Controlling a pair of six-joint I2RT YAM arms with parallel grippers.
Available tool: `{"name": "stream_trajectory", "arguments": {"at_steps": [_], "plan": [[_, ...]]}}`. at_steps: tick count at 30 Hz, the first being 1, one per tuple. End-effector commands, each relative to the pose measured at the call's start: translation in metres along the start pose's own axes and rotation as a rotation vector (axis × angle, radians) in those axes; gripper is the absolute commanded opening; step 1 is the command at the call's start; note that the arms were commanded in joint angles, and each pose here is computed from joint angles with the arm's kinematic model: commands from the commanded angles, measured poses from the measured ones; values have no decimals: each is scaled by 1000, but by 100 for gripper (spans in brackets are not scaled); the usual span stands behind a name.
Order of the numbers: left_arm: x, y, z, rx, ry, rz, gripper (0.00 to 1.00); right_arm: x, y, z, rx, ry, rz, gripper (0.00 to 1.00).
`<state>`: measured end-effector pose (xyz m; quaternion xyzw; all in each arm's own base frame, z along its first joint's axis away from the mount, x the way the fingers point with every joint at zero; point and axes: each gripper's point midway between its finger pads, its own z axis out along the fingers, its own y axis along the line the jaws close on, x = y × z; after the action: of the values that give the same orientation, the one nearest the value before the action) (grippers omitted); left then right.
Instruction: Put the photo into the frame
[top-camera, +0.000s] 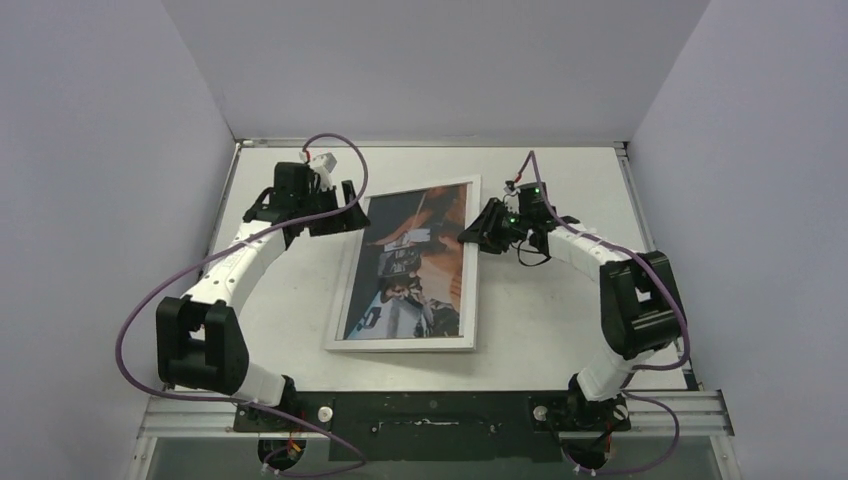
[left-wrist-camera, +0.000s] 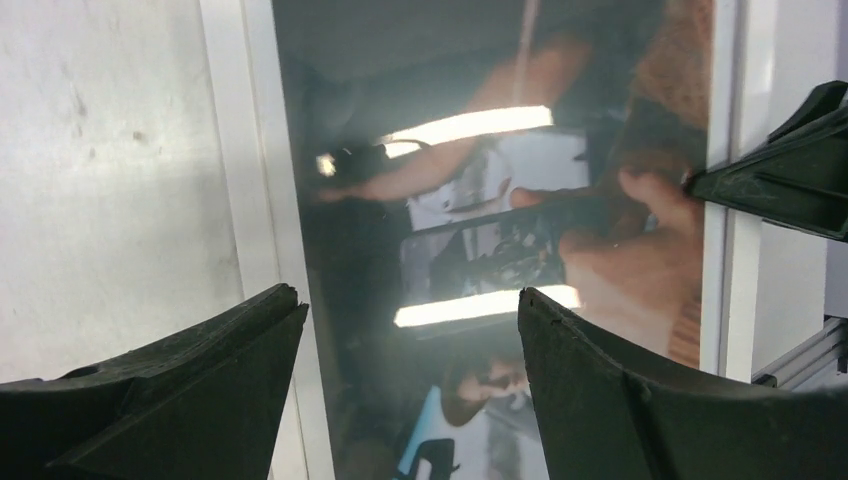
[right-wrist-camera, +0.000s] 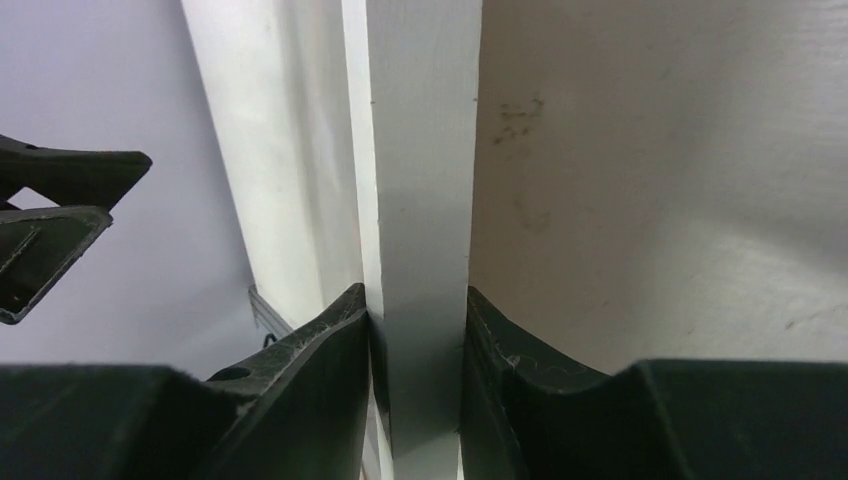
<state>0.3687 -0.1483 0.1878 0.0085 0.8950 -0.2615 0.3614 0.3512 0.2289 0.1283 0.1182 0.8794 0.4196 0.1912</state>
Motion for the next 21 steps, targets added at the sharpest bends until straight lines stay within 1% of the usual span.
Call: {"name": "stream_trajectory", "arguments": {"at_steps": [1,4,6,8,10,13,16,21], "plan": [[33,40,15,-106,117,-133,77,-30,19,15,-184,-90,-126,34],[46,63,16,-185,146,-194,76,-33,2,29,-187,-83,-111,35],[50,72,13,-220,151,-208,76,-32,-11,37,-177,-75,-94,35],[56,82,10,-271,167,-224,76,-30,-22,44,-168,-65,-77,39],[64,90,9,-305,185,-243,76,-27,-31,46,-144,-66,-66,46],[77,96,18,-301,216,-274,76,-21,-47,48,-91,-53,-58,50],[79,92,34,-237,242,-278,76,-15,-57,48,-52,-37,-61,49],[75,102,59,-248,290,-289,71,-3,-70,44,-2,-12,-48,50]]}}
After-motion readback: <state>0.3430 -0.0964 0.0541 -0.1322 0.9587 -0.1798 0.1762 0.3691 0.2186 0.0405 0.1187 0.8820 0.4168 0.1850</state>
